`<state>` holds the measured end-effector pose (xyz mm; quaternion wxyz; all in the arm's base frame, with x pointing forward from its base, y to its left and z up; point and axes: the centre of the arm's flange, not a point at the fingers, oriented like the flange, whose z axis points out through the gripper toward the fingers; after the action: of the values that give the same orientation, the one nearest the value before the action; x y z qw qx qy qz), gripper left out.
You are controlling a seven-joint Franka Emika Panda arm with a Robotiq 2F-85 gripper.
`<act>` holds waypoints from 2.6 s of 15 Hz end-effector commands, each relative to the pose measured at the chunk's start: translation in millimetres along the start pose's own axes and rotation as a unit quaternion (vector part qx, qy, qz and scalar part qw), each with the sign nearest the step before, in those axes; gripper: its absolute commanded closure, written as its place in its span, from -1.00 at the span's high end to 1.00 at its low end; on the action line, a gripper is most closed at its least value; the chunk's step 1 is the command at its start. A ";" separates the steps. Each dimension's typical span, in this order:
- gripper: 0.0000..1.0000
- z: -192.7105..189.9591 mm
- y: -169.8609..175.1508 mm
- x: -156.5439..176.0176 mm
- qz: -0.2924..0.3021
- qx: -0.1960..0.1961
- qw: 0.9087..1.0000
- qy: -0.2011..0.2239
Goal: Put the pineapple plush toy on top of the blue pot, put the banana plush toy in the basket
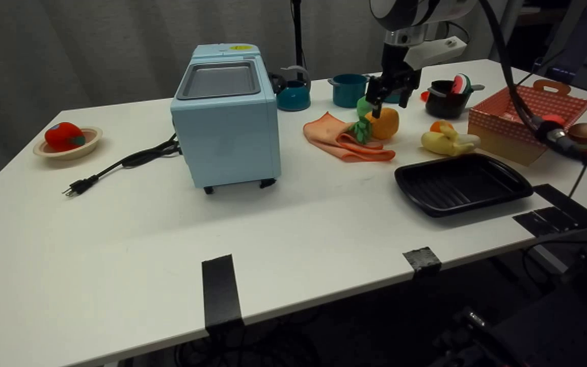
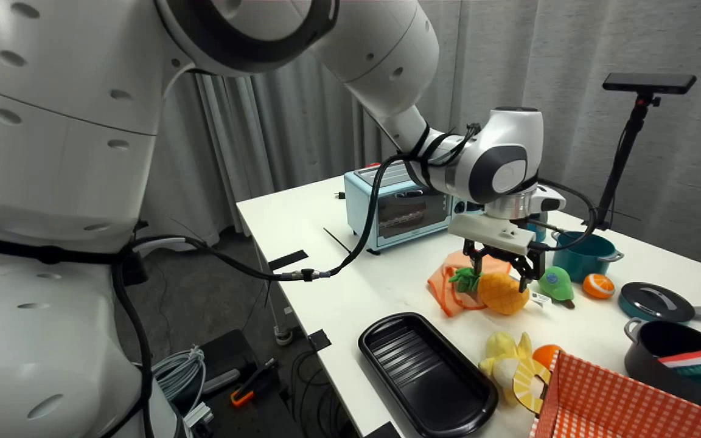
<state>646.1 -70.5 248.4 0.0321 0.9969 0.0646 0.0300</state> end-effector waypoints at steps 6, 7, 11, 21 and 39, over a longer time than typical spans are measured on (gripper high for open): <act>0.49 49.7 8.7 37.2 0.000 0.000 1.000 -0.006; 0.49 51.9 8.9 38.3 -0.001 0.000 1.000 -0.005; -0.06 45.1 13.9 41.5 -0.001 -0.005 1.000 0.003; -0.87 -3.7 55.7 73.5 0.036 -0.022 0.997 0.068; -0.89 -41.6 77.7 189.5 0.141 -0.040 0.968 0.205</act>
<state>804.2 -110.3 300.0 0.0510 0.9722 -0.0565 0.2215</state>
